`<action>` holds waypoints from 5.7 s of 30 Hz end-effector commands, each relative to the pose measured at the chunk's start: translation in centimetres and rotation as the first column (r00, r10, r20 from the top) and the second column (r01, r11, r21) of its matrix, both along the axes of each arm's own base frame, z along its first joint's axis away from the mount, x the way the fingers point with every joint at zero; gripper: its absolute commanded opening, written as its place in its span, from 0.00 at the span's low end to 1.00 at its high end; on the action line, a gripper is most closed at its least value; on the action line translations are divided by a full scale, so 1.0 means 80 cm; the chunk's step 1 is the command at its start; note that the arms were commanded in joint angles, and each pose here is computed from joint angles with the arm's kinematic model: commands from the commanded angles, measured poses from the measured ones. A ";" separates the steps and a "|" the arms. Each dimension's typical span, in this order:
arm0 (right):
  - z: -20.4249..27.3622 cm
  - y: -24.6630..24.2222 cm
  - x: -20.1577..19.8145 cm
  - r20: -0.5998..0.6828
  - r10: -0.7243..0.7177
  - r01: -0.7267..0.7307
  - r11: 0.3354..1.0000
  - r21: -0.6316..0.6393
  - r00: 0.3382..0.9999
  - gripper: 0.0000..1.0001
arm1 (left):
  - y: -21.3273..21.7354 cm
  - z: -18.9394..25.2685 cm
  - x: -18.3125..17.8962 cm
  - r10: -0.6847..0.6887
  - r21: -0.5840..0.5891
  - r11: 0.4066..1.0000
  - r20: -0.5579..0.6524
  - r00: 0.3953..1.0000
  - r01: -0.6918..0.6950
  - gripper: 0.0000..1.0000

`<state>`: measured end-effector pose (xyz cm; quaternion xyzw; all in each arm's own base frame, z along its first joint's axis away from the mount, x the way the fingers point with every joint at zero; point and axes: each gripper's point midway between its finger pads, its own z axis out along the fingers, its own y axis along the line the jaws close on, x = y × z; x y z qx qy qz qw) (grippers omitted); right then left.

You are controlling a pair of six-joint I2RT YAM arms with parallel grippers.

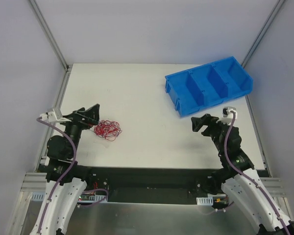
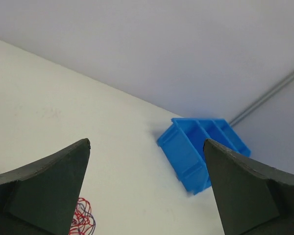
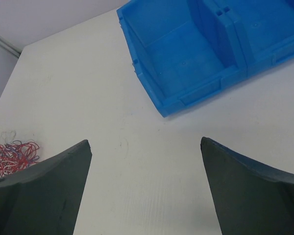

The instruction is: Untangle the cables

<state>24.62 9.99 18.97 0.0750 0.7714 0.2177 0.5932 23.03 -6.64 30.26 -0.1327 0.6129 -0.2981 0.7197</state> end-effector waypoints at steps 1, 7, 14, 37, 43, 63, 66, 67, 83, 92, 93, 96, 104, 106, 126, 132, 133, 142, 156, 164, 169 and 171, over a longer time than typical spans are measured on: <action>0.016 -0.015 0.006 -0.043 -0.066 0.064 0.997 -0.051 0.997 0.96 | 0.045 -0.021 0.000 0.195 -0.005 0.979 -0.237 0.952 -0.202 0.99; 0.027 0.045 0.002 -0.061 0.165 -0.162 0.985 0.064 0.984 0.96 | 0.044 -0.016 -0.028 0.165 -0.085 0.979 -0.215 0.963 -0.187 0.99; 0.020 0.151 0.024 -0.179 0.398 -0.387 0.917 0.095 0.900 0.96 | 0.021 -0.029 -0.030 0.070 0.018 0.998 -0.226 0.972 -0.068 0.99; -0.095 0.506 0.020 -0.272 0.804 -0.777 0.588 0.224 0.529 0.69 | 0.032 -0.155 -0.037 0.148 0.067 0.988 -0.668 0.730 -0.139 0.89; -0.120 0.527 0.029 -0.302 0.795 -0.770 0.596 0.226 0.527 0.60 | 0.019 -0.182 -0.034 0.104 0.048 0.993 -0.747 0.656 -0.104 0.88; -0.111 0.332 0.017 -0.339 0.680 -0.669 0.724 0.169 0.651 0.00 | -0.058 -0.236 -0.011 -0.204 -0.152 0.979 -0.808 0.553 0.139 0.74; -0.117 0.301 0.012 -0.382 0.655 -0.655 0.740 0.153 0.652 0.06 | -0.083 -0.240 -0.012 -0.316 -0.211 0.944 -0.801 0.508 0.254 0.65; -0.121 0.292 0.012 -0.393 0.638 -0.646 0.752 0.133 0.662 0.16 | -0.090 -0.243 -0.014 -0.348 -0.235 0.931 -0.801 0.487 0.279 0.63; -0.137 0.373 -0.067 -0.305 0.808 -0.828 0.553 0.099 0.503 0.56 | -0.145 -0.247 0.017 -0.465 -0.273 0.856 -0.780 0.420 0.440 0.67; -0.157 0.379 -0.074 -0.318 0.814 -0.838 0.538 0.098 0.486 0.31 | -0.167 -0.265 0.030 -0.400 -0.190 0.861 -0.826 0.397 0.472 0.63; -0.153 0.379 -0.075 -0.305 0.820 -0.838 0.535 0.105 0.485 0.22 | -0.170 -0.269 0.031 -0.393 -0.184 0.858 -0.835 0.384 0.479 0.63; -0.148 0.375 -0.083 -0.276 0.831 -0.837 0.530 0.133 0.482 0.00 | -0.174 -0.281 0.035 -0.355 -0.153 0.861 -0.864 0.356 0.486 0.63; -0.118 0.345 -0.111 -0.217 0.853 -0.845 0.510 0.162 0.474 0.00 | -0.176 -0.323 0.061 -0.243 -0.074 0.882 -0.917 0.315 0.465 0.58; -0.101 0.330 -0.113 -0.204 0.841 -0.837 0.531 0.136 0.501 0.00 | -0.170 -0.338 0.067 -0.199 -0.050 0.898 -0.932 0.303 0.437 0.51; 0.144 0.014 -0.065 0.253 0.122 -0.079 0.982 -0.174 0.960 0.00 | -0.037 -0.336 0.051 -0.021 -0.001 0.999 -0.924 0.381 0.051 0.33; 0.179 -0.019 -0.069 0.302 0.065 0.000 0.977 -0.212 0.951 0.00 | -0.034 -0.308 0.054 -0.013 0.010 0.999 -0.901 0.433 0.053 0.37; 0.184 -0.016 -0.070 0.312 0.082 -0.015 0.977 -0.213 0.947 0.00 | -0.035 -0.303 0.056 -0.017 0.008 0.998 -0.897 0.441 0.056 0.37; 0.202 0.004 -0.030 0.222 0.037 0.056 0.916 -0.398 0.974 0.00 | -0.072 -0.241 0.051 -0.210 -0.095 0.968 -0.815 0.540 0.232 0.72; 0.275 0.027 0.068 0.220 0.043 0.016 0.965 -0.260 0.975 0.00 | -0.112 -0.129 0.015 -0.460 -0.171 0.870 -0.620 0.636 0.463 0.90; 0.299 0.023 0.113 0.222 0.016 0.042 0.967 -0.253 0.975 0.00 | -0.114 -0.130 0.012 -0.470 -0.175 0.863 -0.623 0.625 0.474 0.91; 0.283 0.024 0.141 0.203 0.021 0.033 0.965 -0.259 0.979 0.00 | -0.114 -0.133 0.010 -0.473 -0.175 0.859 -0.627 0.619 0.480 0.91; 0.272 0.029 0.156 0.193 0.030 0.019 0.968 -0.249 0.981 0.00 | -0.114 -0.134 0.013 -0.468 -0.174 0.862 -0.633 0.616 0.476 0.91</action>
